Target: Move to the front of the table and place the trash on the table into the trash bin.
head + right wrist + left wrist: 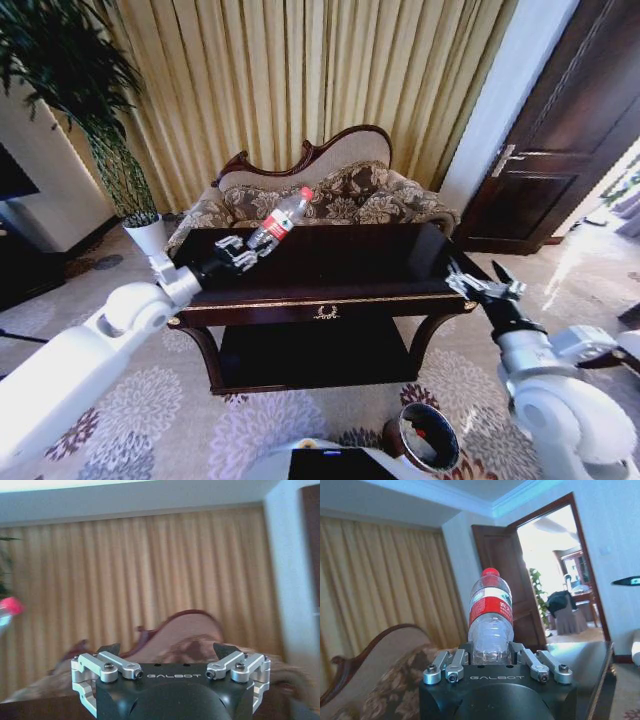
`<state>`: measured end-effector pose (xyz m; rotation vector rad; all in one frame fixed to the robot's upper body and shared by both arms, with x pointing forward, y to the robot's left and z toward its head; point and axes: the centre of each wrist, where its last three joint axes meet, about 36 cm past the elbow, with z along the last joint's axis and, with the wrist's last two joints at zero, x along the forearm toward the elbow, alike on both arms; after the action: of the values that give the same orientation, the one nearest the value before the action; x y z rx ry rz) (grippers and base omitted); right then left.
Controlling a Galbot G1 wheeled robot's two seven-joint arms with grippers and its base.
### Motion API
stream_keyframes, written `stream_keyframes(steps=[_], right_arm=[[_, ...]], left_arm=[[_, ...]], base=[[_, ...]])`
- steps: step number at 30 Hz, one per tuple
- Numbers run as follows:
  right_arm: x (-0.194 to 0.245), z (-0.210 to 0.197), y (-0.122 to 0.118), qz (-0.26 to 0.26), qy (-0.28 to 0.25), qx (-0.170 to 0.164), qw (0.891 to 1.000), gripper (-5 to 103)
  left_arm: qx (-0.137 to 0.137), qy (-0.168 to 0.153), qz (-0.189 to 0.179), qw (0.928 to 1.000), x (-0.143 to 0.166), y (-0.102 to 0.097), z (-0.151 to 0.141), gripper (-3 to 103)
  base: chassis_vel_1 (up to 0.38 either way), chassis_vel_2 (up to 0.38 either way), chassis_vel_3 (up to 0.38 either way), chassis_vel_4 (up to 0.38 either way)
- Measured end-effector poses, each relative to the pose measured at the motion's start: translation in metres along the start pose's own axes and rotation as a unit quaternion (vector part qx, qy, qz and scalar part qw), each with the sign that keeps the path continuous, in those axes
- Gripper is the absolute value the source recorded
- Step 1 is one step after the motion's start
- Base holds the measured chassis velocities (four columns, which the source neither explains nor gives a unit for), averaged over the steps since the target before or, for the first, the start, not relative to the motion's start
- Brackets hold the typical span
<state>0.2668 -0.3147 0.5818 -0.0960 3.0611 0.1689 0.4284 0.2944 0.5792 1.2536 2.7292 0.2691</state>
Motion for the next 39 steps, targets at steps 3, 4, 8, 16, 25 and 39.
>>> stream_keyframes(steps=[3,4,8,16,25,39], right_arm=[[-0.005,-0.005,0.003,-0.044,0.008,-0.018,0.999,100],[-0.005,-0.005,0.003,-0.044,0.008,-0.018,0.999,100],[-0.024,-0.024,0.012,-0.144,0.017,-0.066,0.987,100],[-0.053,-0.038,0.031,-0.277,0.08,-0.161,0.944,100],[-0.06,-0.018,0.047,-0.315,0.143,-0.2,0.917,100],[-0.067,-0.023,0.028,-0.274,0.104,-0.184,0.938,100]], left_arm=[[-0.002,0.001,0.006,1.0,-0.002,-0.007,-0.004,37],[-0.002,0.001,0.006,1.0,-0.002,-0.007,-0.004,37],[-0.007,0.002,0.013,0.9999,0.006,-0.017,-0.011,37],[-0.026,0.011,0.003,0.9996,0.031,-0.019,-0.018,37],[-0.068,0.009,0.007,0.9976,0.046,-0.024,-0.034,37],[-0.063,0.015,-0.011,0.9978,0.048,-0.02,-0.033,37]], base=[[0.0,0.0,0.0,0.0],[0.0,0.0,0.0,0.0],[0.0,0.0,0.0,0.0],[0.0,0.0,0.0,0.0],[0.0,0.0,0.0,0.0],[0.0,0.0,0.0,0.0]])
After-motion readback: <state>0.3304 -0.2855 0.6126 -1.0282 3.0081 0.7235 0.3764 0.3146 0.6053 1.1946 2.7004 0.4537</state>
